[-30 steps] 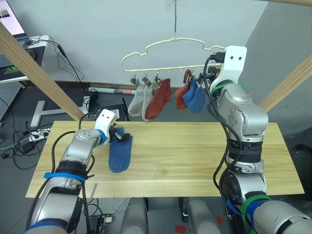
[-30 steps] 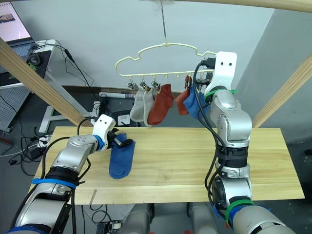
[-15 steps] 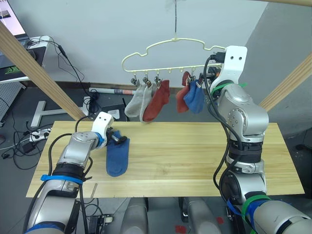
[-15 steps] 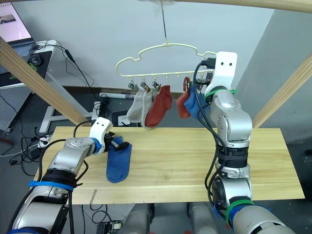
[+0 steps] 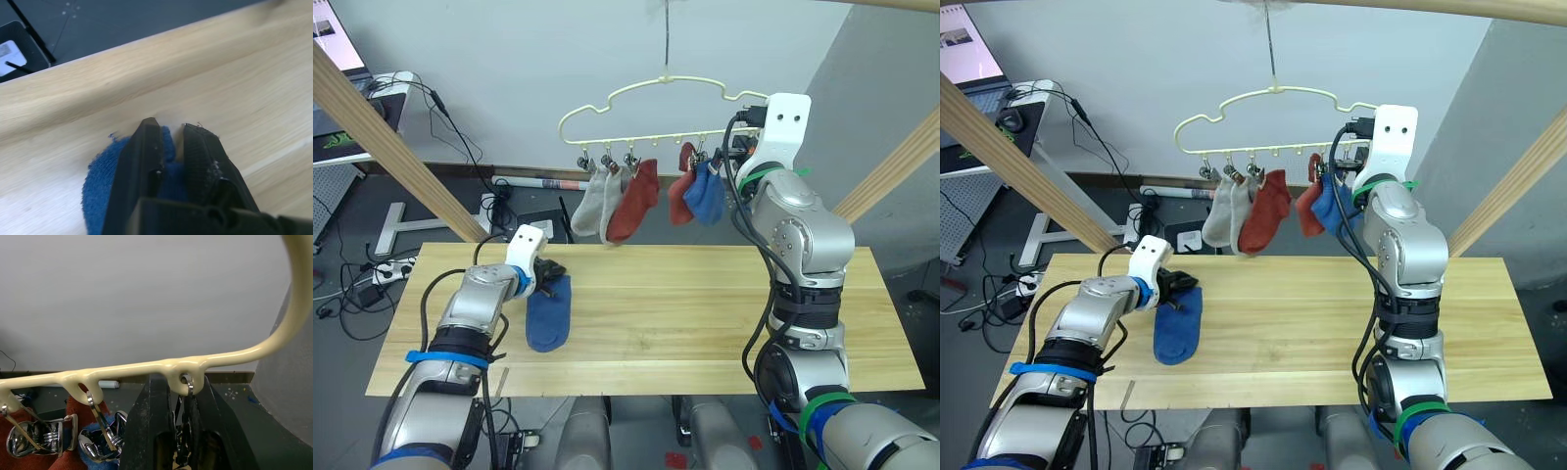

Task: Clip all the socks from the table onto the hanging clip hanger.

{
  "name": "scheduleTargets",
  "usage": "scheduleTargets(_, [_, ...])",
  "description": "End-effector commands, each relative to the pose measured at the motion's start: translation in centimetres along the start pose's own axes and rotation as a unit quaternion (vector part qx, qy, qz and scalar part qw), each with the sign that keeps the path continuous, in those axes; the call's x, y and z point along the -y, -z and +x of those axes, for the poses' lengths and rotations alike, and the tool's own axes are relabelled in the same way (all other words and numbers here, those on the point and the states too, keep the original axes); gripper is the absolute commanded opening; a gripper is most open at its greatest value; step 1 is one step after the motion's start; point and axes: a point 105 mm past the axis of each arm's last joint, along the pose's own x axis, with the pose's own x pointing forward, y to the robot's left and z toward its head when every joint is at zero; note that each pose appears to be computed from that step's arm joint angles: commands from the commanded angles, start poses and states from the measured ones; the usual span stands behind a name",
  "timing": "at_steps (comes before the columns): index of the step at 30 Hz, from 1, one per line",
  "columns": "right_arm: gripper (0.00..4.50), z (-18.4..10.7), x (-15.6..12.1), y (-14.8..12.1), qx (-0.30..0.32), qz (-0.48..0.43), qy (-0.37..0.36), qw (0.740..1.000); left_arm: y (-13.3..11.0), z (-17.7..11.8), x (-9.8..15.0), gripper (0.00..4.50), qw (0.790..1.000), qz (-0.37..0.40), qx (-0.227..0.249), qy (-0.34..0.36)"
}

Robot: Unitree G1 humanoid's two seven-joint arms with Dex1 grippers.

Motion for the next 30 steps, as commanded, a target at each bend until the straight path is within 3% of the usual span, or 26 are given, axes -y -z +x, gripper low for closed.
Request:
scheduleTargets(1, [0.00, -0.5, -0.2, -1.6, 0.033, 0.002, -0.006, 0.999, -1.8, -0.7, -0.5, 1.88, 0.999, 0.001, 0.048, -0.008])
scheduleTargets(10, [0.00, -0.5, -0.3, -1.5, 0.032, 0.004, -0.007, 0.999, -4.3, -2.7, -0.9, 4.47, 0.992, 0.001, 0.124, -0.012])
scheduleTargets(12, [0.00, -0.5, -0.3, -1.5, 0.032, 0.005, -0.007, 0.999, -4.4, -3.4, -1.0, 4.47, 0.991, 0.003, 0.129, -0.015])
scheduleTargets(21, [0.00, -0.5, -0.3, -1.4, 0.032, 0.006, -0.006, 0.999, -0.1, -5.3, -2.0, 4.47, 0.997, -0.016, 0.062, -0.049])
scheduleTargets(30, [0.00, -0.6, -0.4, -1.4, 0.032, 0.005, -0.007, 0.999, 3.2, -3.1, 0.4, 4.47, 0.999, -0.033, -0.008, -0.018])
